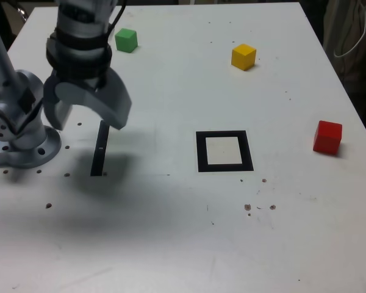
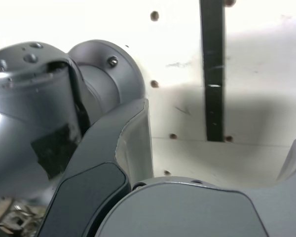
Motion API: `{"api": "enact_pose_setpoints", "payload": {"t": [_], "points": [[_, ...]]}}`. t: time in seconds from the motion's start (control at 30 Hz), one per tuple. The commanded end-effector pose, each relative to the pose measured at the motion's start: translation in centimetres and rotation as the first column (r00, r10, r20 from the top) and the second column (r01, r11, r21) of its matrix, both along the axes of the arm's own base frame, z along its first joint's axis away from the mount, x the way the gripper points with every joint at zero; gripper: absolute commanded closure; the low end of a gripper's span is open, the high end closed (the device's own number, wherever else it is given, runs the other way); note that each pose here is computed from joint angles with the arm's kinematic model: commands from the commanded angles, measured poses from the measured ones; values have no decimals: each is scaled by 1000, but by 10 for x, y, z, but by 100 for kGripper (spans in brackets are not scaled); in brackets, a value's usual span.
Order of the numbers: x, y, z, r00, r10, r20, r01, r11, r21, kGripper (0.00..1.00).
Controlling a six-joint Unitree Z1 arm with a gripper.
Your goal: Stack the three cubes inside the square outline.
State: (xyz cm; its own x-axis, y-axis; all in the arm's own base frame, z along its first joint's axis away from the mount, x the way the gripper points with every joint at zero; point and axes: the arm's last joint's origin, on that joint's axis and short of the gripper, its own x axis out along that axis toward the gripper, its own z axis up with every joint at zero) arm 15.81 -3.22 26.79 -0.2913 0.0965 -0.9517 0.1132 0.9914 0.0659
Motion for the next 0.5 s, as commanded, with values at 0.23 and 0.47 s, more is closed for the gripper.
{"api": "enact_pose_setpoints", "payload": {"t": [0.23, 0.47], "points": [[63, -13, 43, 998, -23, 54, 23, 1000, 8, 5], [133, -28, 58, 989, -65, 132, 67, 998, -13, 3]]}}
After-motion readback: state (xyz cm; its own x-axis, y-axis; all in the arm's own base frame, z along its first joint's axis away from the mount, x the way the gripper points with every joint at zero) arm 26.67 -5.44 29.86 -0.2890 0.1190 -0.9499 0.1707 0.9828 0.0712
